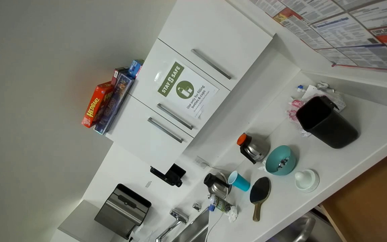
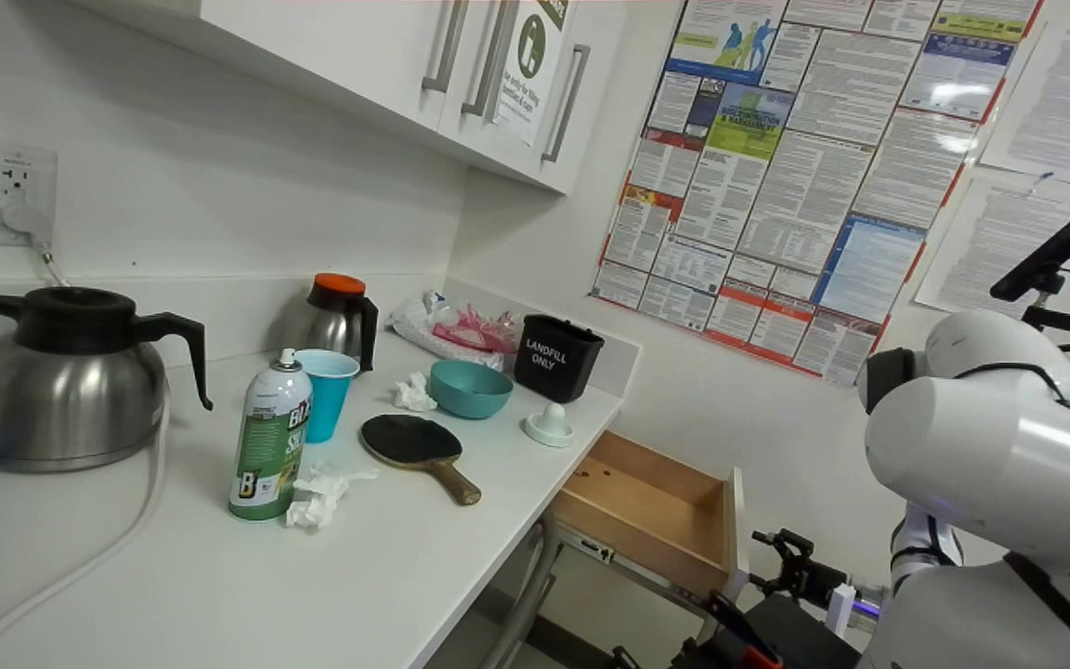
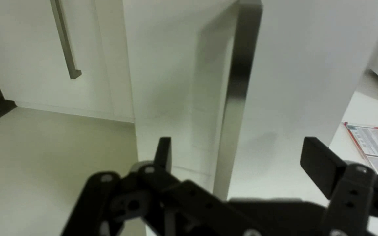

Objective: Open the drawer on the far right

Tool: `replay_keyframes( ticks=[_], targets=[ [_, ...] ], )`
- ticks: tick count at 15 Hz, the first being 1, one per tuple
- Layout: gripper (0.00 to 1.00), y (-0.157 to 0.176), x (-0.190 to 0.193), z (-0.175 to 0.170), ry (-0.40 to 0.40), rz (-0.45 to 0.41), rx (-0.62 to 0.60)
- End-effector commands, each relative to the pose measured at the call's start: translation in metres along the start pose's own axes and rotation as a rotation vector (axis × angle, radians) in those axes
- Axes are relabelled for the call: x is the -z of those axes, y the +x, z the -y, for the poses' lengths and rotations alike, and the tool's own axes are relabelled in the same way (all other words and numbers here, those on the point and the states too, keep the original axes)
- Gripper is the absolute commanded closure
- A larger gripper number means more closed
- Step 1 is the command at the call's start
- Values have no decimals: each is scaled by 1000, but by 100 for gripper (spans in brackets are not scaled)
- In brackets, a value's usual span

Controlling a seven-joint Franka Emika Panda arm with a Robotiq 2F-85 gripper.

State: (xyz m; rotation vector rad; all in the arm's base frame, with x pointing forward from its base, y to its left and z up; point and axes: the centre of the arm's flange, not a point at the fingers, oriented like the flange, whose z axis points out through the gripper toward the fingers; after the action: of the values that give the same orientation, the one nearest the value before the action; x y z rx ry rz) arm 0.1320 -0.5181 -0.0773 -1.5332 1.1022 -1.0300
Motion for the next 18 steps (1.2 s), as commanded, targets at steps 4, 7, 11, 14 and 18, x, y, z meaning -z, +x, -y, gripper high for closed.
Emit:
replay_keyframes(
  ticks=[4, 7, 11, 14, 18],
  targets=[
    [0, -38, 23, 103, -43, -63, 34],
    [0, -42, 33, 146, -89, -68, 24],
    [0, -52, 40, 208, -177, 27, 37],
    [0, -56, 36, 251, -283, 52, 42],
    [0, -56, 18, 295, -433, 29, 50]
  ],
)
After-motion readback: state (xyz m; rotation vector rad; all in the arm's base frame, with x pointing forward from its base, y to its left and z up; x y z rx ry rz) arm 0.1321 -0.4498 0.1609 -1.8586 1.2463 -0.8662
